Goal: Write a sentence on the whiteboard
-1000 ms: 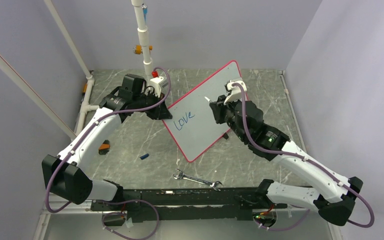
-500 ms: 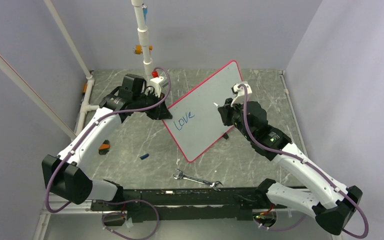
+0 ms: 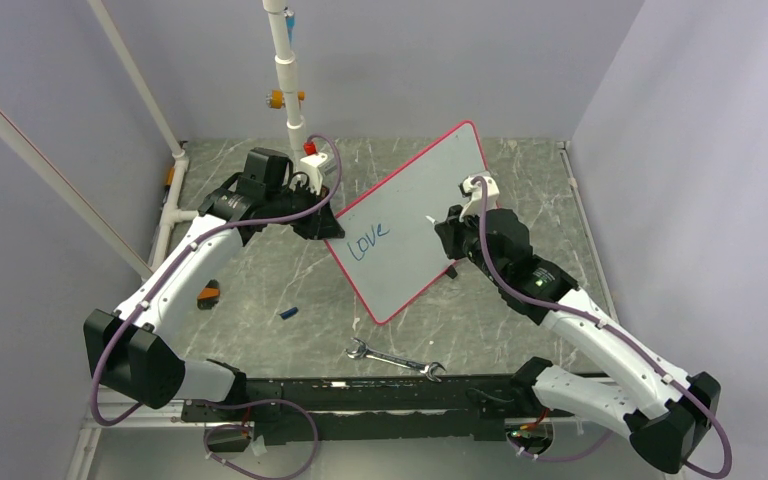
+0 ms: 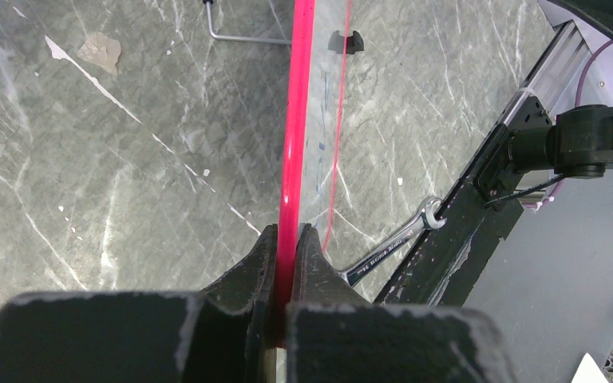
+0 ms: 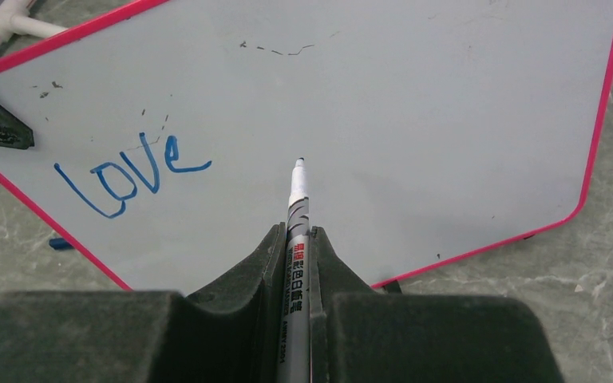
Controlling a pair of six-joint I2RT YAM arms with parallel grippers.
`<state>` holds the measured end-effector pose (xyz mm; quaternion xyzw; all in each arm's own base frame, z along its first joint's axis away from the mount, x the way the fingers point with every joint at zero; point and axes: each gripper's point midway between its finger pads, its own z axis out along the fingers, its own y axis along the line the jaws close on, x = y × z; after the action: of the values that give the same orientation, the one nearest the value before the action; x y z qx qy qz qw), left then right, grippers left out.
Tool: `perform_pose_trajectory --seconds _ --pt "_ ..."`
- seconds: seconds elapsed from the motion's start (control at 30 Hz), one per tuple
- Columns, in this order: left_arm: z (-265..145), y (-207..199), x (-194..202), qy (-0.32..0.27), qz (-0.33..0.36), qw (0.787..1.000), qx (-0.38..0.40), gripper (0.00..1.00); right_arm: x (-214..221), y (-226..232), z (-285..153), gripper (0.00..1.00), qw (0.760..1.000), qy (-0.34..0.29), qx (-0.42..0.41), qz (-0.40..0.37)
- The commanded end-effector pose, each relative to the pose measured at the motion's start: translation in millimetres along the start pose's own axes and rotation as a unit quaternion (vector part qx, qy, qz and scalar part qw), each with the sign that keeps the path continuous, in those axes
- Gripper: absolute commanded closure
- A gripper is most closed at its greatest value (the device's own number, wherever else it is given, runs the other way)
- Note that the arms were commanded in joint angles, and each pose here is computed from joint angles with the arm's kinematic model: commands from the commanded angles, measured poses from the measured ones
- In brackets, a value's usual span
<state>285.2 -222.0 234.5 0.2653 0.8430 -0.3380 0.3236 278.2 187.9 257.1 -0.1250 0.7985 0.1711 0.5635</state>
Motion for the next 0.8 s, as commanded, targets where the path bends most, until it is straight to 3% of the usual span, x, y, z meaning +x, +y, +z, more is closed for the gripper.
perform_pose_trajectory --seconds 0.0,0.77 --pt "-4.3 56.3 21.5 0.049 0.032 0.989 -0.135 1.00 -20.3 6.0 -2.3 1.00 0.999 -0.044 -0.021 -0.001" --pt "-1.6 56.7 24.2 0.054 0.029 0.989 -0.134 1.00 -28.4 15.3 30.3 1.00 0.996 -0.059 -0.071 0.020"
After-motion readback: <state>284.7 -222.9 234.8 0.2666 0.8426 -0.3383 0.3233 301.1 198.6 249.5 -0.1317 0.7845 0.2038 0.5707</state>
